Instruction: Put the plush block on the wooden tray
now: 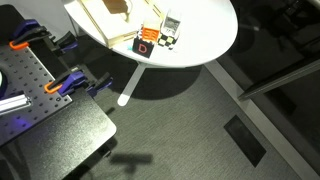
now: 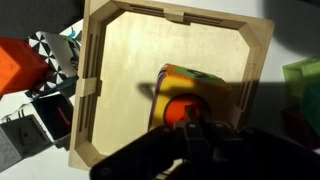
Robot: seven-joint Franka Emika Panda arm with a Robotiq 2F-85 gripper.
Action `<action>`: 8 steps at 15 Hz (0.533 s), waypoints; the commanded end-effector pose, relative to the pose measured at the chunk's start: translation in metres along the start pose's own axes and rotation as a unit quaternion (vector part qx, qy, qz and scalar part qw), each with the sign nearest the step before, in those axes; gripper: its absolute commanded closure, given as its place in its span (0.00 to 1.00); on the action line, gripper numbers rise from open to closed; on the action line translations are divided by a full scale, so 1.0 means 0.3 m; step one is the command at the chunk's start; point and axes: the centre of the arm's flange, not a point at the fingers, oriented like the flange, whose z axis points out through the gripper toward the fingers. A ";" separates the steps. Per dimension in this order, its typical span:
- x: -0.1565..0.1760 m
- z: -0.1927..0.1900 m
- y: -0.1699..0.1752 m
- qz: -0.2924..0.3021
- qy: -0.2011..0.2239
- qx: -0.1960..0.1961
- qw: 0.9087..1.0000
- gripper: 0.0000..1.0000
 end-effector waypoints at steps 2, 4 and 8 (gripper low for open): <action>-0.097 -0.036 0.067 0.030 0.025 0.009 0.999 0.52; -0.116 -0.058 0.075 0.025 0.029 0.017 0.999 0.36; -0.142 -0.128 0.068 0.015 0.037 0.028 0.999 0.06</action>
